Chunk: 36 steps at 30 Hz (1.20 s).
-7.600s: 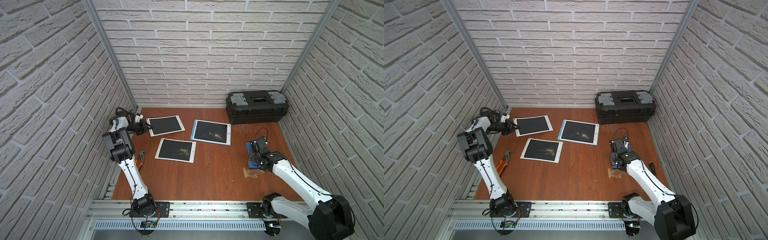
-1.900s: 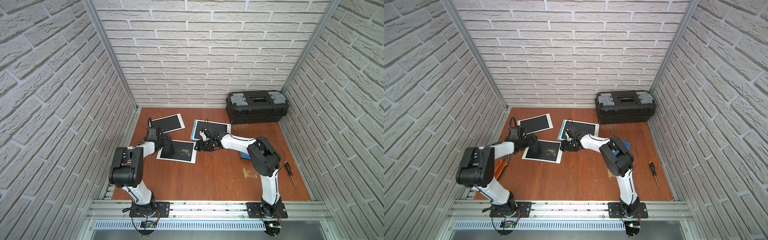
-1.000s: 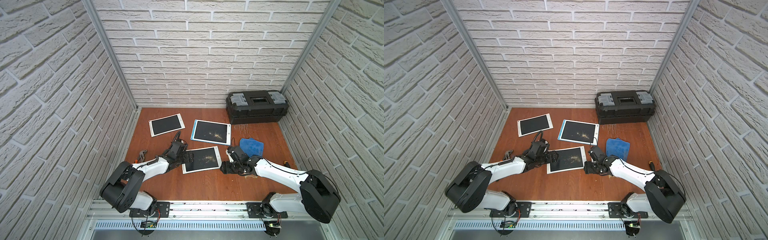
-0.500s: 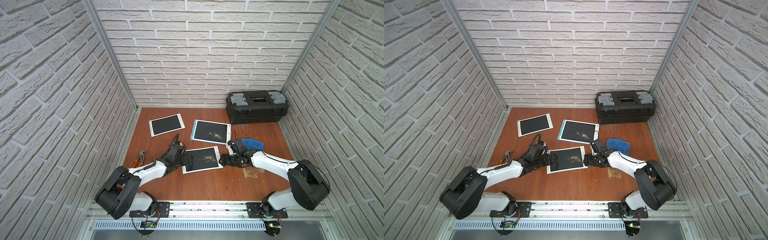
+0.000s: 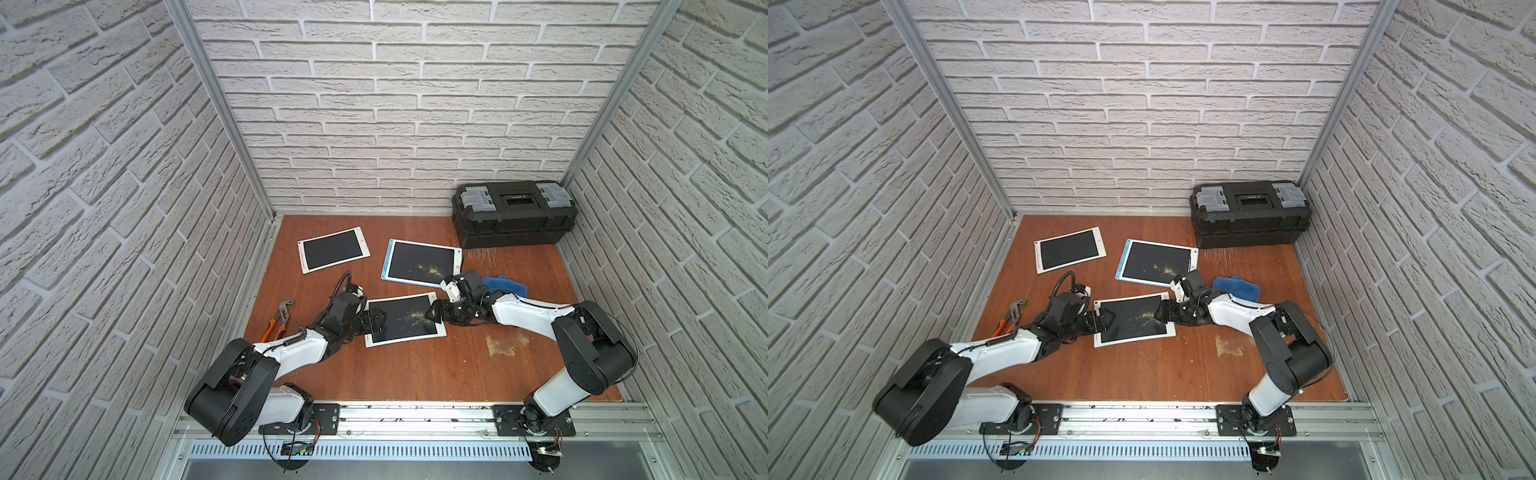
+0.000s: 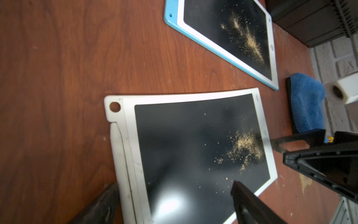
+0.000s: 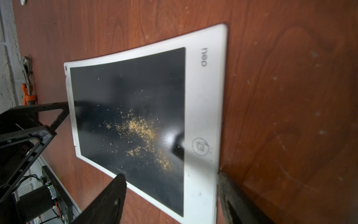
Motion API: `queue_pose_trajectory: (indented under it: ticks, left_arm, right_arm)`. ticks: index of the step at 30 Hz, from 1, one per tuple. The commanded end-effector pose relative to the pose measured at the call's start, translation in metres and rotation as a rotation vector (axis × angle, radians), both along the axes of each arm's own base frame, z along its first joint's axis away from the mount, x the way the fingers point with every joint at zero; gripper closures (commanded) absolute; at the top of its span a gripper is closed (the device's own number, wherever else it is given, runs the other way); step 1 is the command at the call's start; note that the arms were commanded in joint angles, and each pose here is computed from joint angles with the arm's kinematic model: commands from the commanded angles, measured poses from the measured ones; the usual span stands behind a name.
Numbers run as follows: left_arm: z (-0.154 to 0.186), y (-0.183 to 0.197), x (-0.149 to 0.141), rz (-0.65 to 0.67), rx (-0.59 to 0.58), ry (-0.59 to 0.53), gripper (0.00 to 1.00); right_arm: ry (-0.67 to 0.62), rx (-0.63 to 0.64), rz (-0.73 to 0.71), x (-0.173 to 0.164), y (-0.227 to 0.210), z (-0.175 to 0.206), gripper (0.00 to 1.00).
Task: Wipe the drawing tablet
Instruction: Move the drawing tablet to the center of the board.
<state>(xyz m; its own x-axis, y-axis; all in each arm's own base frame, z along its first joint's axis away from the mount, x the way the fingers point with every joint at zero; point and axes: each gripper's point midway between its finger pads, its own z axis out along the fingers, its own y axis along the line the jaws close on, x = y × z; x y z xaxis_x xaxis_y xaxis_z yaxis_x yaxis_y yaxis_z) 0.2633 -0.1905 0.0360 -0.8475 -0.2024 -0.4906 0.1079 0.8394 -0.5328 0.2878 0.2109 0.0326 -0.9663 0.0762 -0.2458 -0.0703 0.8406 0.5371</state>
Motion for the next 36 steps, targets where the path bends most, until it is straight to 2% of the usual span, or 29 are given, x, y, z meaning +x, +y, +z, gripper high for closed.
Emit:
queue_pose_trajectory:
  ticks: [1,6,11,18,23,33,36]
  left_arm:
    - [-0.054,0.008,-0.056,-0.049,0.058,0.262,0.07]
    - [-0.063,-0.015,-0.067,-0.117,0.067,0.288,0.08]
    - [-0.072,-0.027,-0.083,-0.148,0.090,0.305,0.08]
    - [-0.075,-0.024,-0.103,-0.159,0.119,0.324,0.08]
    - [-0.068,-0.013,-0.110,-0.152,0.141,0.317,0.08]
    - [-0.044,0.007,-0.108,-0.129,0.201,0.240,0.06]
    - [-0.039,0.016,-0.106,-0.107,0.229,0.231,0.06]
  right_arm:
    - [0.084,0.034,0.027,-0.034,0.004,-0.016,0.24]
    - [0.131,0.052,0.034,-0.061,0.005,-0.029,0.24]
    - [0.136,0.013,0.006,-0.082,-0.014,-0.029,0.24]
    - [0.105,-0.048,-0.019,-0.104,-0.039,-0.018,0.23]
    - [0.113,-0.103,-0.020,-0.117,-0.054,-0.023,0.23]
    - [0.106,-0.089,-0.031,-0.110,-0.049,-0.022,0.22]
    - [0.094,-0.131,-0.044,-0.105,-0.055,-0.017,0.22]
